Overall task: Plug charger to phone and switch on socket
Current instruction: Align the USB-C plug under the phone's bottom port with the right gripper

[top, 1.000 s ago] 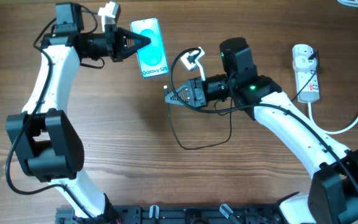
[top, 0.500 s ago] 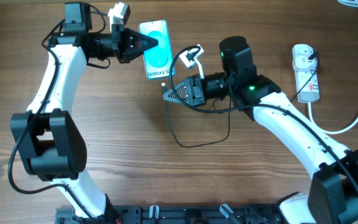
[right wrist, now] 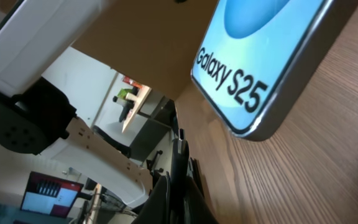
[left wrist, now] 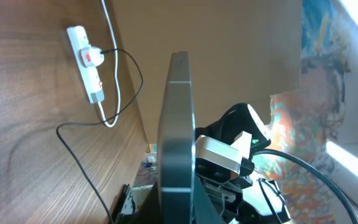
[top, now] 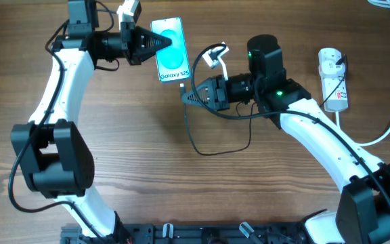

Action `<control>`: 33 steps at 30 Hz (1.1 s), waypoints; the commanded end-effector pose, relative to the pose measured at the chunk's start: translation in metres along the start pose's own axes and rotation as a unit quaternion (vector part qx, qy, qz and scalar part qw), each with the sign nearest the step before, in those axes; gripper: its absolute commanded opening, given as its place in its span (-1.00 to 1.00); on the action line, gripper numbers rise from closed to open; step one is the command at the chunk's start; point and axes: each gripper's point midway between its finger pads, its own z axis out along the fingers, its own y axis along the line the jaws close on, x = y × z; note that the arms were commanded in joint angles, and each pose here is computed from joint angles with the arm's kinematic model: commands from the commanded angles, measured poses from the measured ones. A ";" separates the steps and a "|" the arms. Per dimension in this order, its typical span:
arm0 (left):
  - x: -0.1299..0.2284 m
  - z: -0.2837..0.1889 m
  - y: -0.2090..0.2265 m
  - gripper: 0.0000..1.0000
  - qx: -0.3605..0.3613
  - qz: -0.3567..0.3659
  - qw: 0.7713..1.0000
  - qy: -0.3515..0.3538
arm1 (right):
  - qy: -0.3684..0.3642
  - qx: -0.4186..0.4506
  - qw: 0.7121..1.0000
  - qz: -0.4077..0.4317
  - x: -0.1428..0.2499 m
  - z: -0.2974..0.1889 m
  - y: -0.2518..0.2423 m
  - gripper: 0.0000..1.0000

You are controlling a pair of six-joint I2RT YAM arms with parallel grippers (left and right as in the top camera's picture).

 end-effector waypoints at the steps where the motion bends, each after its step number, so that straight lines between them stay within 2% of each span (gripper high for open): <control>1: 0.009 -0.001 -0.050 -0.92 0.023 0.052 0.998 0.011 | 0.010 -0.016 1.000 0.003 0.005 0.001 0.003 -0.91; 7: 0.009 0.001 -0.064 -0.92 0.023 0.054 0.998 0.014 | 0.008 -0.018 1.000 -0.006 0.003 0.001 0.004 -0.91; 26: 0.010 0.011 -0.061 -0.92 0.013 0.057 0.998 0.016 | 0.017 -0.064 0.996 -0.065 0.000 -0.001 0.024 -0.91; 33: 0.010 0.011 -0.061 -0.92 0.014 0.056 0.998 0.017 | -0.004 -0.038 0.998 -0.043 -0.009 -0.001 0.016 -0.91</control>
